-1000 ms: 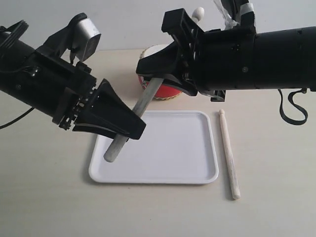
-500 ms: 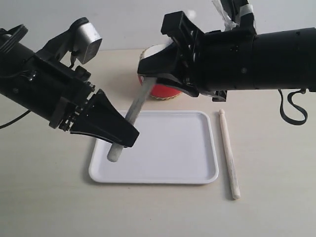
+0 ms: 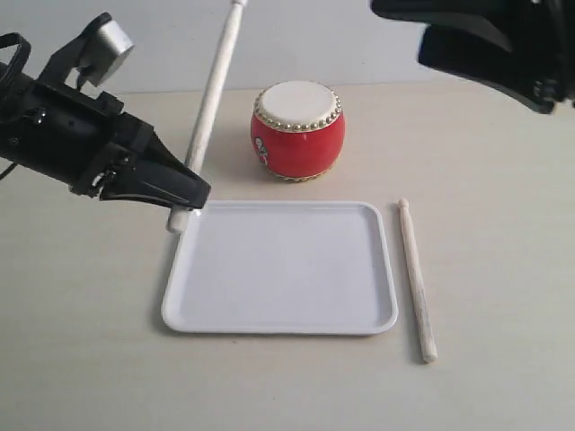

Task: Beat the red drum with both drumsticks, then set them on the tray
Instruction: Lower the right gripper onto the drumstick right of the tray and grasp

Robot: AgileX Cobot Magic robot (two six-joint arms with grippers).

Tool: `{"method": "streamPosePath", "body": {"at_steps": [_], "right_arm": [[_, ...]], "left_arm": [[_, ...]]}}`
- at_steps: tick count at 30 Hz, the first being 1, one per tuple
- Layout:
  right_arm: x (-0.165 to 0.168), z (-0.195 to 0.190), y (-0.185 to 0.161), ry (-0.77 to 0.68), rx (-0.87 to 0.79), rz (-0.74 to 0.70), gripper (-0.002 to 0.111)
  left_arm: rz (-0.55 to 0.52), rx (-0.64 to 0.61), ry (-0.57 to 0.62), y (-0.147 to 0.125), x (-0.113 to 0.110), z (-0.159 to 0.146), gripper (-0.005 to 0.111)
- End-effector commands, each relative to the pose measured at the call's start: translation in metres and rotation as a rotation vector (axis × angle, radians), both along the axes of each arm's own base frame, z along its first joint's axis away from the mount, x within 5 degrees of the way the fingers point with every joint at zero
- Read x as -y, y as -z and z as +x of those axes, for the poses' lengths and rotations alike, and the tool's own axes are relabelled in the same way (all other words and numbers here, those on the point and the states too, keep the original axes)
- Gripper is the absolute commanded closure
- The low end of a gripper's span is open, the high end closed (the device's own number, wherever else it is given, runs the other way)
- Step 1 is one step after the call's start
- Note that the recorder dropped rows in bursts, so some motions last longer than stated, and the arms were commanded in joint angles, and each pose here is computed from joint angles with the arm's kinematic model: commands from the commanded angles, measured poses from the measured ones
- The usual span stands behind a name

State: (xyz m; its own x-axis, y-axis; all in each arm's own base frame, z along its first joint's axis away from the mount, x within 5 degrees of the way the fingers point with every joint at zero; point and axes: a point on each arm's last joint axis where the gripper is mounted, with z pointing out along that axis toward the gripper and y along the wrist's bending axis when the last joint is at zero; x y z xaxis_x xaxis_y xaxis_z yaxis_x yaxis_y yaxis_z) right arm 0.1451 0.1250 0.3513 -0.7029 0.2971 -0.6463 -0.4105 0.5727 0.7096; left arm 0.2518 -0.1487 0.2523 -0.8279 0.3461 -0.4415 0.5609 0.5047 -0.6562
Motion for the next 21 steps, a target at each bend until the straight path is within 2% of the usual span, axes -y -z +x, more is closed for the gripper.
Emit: {"method": "streamPosePath", "body": {"at_steps": [1,2,5,7,9,13,17,21], "right_arm": [[0.023,-0.005,0.040,0.096,-0.281,-0.436,0.053],[0.023,-0.002,0.057,0.061,-0.394,-0.558,0.053],[0.005,0.018,0.094,-0.036,-0.585,-0.662,0.053],[0.000,0.031,0.119,-0.046,-0.672,-0.756,0.053],[-0.006,0.043,0.139,-0.022,-0.731,-0.770,0.055],[-0.007,0.058,0.161,0.046,-0.728,-0.843,0.060],[0.002,0.060,0.163,0.055,-0.687,-0.962,0.060],[0.008,0.063,0.163,0.088,-0.677,-1.002,0.060]], "left_arm": [[0.101,0.114,-0.129,-0.007,-0.016,0.007,0.107],[0.093,0.141,-0.138,-0.014,-0.017,0.005,0.107],[0.074,0.183,-0.143,-0.026,-0.019,-0.001,0.107],[0.068,0.203,-0.143,-0.032,-0.019,-0.004,0.107],[0.064,0.210,-0.144,-0.034,-0.020,-0.005,0.107],[0.060,0.210,-0.148,-0.035,-0.020,-0.006,0.107],[0.059,0.208,-0.147,-0.035,-0.020,-0.006,0.107],[0.053,0.205,-0.148,-0.035,-0.019,-0.006,0.107]]}}
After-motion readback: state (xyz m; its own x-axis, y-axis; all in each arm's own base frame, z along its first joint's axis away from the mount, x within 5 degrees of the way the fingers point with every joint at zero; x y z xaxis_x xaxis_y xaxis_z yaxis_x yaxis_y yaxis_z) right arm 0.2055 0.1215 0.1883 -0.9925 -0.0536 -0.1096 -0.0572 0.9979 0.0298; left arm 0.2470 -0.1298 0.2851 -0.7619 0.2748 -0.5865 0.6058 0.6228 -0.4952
